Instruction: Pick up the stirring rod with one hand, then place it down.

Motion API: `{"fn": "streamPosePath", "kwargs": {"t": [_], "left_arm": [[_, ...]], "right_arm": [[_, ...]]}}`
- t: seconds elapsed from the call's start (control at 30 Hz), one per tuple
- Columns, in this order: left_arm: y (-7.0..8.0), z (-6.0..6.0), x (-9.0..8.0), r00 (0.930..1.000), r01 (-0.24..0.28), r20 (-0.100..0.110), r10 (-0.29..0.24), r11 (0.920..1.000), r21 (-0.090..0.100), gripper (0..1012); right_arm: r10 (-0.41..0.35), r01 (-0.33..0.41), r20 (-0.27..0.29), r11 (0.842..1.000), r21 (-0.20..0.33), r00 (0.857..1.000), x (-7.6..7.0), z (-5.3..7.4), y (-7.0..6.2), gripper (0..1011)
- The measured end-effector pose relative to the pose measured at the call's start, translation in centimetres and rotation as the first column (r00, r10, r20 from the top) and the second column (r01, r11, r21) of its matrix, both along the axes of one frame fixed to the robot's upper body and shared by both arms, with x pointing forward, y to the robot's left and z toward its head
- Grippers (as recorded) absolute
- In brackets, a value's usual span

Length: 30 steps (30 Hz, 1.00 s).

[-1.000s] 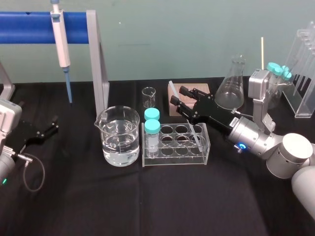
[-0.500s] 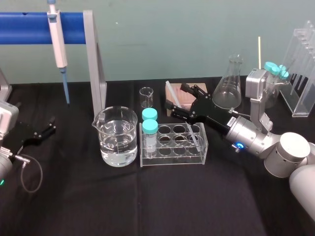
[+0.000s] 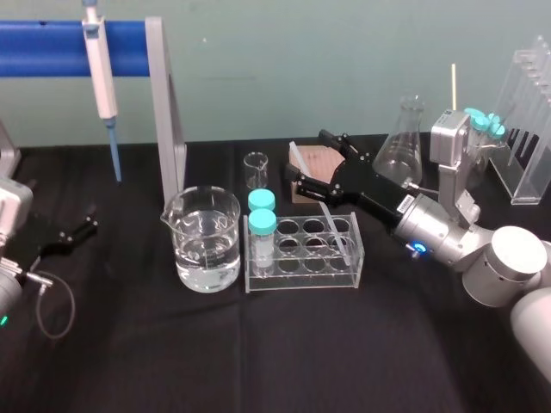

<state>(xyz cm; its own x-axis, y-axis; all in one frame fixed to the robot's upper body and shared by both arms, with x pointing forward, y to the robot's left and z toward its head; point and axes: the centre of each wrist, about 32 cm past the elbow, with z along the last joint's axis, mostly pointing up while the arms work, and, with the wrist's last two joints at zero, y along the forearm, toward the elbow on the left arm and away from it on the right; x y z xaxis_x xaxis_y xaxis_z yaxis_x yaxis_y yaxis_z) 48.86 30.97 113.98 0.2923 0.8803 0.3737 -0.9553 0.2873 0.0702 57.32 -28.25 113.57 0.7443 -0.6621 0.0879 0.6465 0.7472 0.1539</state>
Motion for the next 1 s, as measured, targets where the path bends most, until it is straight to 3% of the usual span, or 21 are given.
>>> {"fn": "streamPosePath", "kwargs": {"t": [0.23, 0.43, 0.6, 0.7, 0.87, 1.0], "left_arm": [[0.0, 0.0, 0.0, 1.0, 0.0, 0.0, 0.0, 1.0, 0.0, 1000], [0.0, 0.0, 0.0, 1.0, 0.0, 0.0, 0.0, 1.0, 0.0, 1000], [0.0, 0.0, 0.0, 1.0, 0.0, 0.0, 0.0, 1.0, 0.0, 1000], [0.0, 0.0, 0.0, 1.0, 0.0, 0.0, 0.0, 1.0, 0.0, 1000], [0.0, 0.0, 0.0, 1.0, 0.0, 0.0, 0.0, 1.0, 0.0, 1000], [0.0, 0.0, 0.0, 1.0, 0.0, 0.0, 0.0, 1.0, 0.0, 1000]], "right_arm": [[-0.09, 0.09, 0.062, 0.996, 0.006, 0.994, -1.4, 1.6, 0.6, 1000], [-0.219, 0.219, 0.066, 0.976, 0.01, 0.973, -2.8, 2.4, 0.8, 1000], [-0.306, 0.306, 0.001, 0.952, -0.001, 0.952, -3.5, 2.5, 0.7, 1000], [-0.354, 0.354, -0.082, 0.935, -0.021, 0.932, -3.9, 2.4, 0.7, 1000], [-0.389, 0.381, -0.161, 0.921, -0.076, 0.907, -4.2, 2.1, 0.6, 1000], [-0.397, 0.385, -0.18, 0.918, -0.098, 0.9, -4.3, 1.9, 0.6, 1000]]}}
